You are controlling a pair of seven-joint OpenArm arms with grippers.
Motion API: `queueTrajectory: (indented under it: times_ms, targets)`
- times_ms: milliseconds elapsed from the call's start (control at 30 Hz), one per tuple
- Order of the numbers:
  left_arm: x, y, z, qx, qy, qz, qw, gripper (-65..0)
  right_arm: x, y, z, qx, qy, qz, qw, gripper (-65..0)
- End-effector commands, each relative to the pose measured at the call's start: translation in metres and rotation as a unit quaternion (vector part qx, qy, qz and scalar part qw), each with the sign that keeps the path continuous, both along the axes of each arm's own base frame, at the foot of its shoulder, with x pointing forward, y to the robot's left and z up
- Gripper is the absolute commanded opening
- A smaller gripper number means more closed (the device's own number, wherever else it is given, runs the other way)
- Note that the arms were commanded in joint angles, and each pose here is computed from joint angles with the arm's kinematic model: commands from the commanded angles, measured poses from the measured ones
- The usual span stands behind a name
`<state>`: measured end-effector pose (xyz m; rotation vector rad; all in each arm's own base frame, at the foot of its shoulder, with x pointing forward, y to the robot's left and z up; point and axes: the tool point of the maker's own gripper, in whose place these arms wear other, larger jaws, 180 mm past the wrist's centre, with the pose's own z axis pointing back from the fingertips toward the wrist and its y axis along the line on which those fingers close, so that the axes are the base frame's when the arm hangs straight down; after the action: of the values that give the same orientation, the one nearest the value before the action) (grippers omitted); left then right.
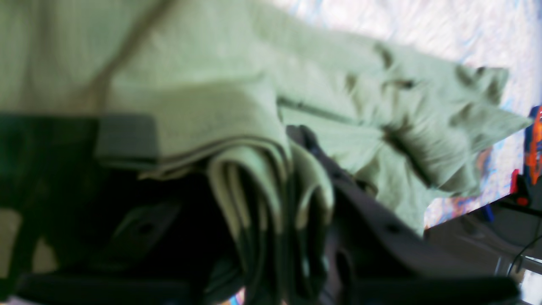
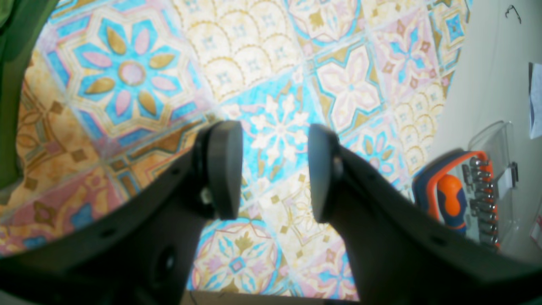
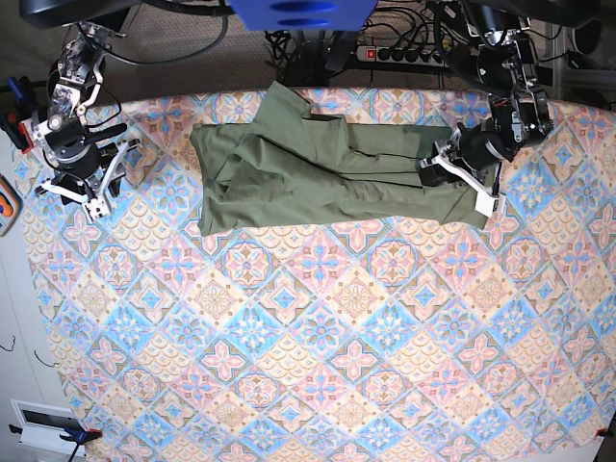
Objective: Layout the t-shirt on the table in an organized manner, then fold the t-shirt properly
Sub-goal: 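Fold the strip end with the left gripper toward the right gripper, then release with the left gripper and move the right gripper onto the folded stack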
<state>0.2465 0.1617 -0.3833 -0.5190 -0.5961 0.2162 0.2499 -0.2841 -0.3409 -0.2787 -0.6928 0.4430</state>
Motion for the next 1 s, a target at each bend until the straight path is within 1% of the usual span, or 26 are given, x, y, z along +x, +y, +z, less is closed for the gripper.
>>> queueTrajectory:
  times_ms: [0,133,200,233,300,400,500,600,667,733,800,867,967]
  targets:
    - [0.005,-0.002,0.011,-0.012,-0.019,-0.002,1.000,-49.6,0.007,-0.002,0.013,-0.006,-0.022,0.005,0.9997,-41.0]
    - [0.010,-0.007,0.028,-0.055,-0.040,-0.012,0.998,-45.4,0.007,-0.002,0.013,-0.006,-0.022,0.005,0.9997,-41.0]
    - [0.011,-0.018,0.038,-0.078,-0.050,-0.029,0.995,-42.4,0.007,-0.002,0.013,-0.006,-0.021,0.006,0.9997,-41.0]
    - [0.010,-0.024,0.042,-0.086,-0.052,-0.042,0.994,-39.9,0.007,-0.002,0.013,-0.006,-0.021,0.006,0.9997,-41.0]
    - [0.010,-0.029,0.047,-0.090,-0.054,-0.062,0.993,-34.1,0.007,-0.002,0.013,-0.006,-0.021,0.006,0.9997,-41.0]
    - [0.010,-0.029,0.047,-0.089,-0.053,-0.066,0.992,-25.8,0.007,-0.002,0.013,-0.006,-0.021,0.006,0.9997,-41.0]
    - [0.008,-0.027,0.046,-0.082,-0.051,-0.073,0.993,-20.7,0.010,-0.002,0.015,-0.006,-0.025,0.006,0.9996,-41.0]
    - [0.004,-0.025,0.044,-0.082,-0.046,-0.070,0.993,-19.8,0.010,-0.002,0.015,-0.006,-0.025,0.006,0.9996,-41.0]
    - [0.005,-0.025,0.050,-0.077,-0.054,-0.074,0.993,-19.8,0.010,-0.002,0.015,-0.006,-0.025,0.006,0.9996,-41.0]
    - [0.005,-0.020,0.054,-0.063,-0.059,-0.081,0.993,-19.8,0.010,-0.002,0.015,-0.006,-0.025,0.006,0.9996,-41.0]
    - [0.008,-0.010,0.057,-0.050,-0.064,-0.078,0.994,-19.8,0.009,-0.002,0.014,-0.007,-0.022,0.005,0.9997,-41.0]
    - [0.010,0.001,0.060,-0.041,-0.069,-0.068,0.994,-19.8,0.010,0.007,0.010,-0.004,-0.017,0.018,0.9997,-40.8]
    - [0.015,0.022,0.066,-0.026,-0.079,-0.041,0.996,-19.9,0.010,0.029,0.001,0.005,-0.003,0.049,0.9988,-40.5]
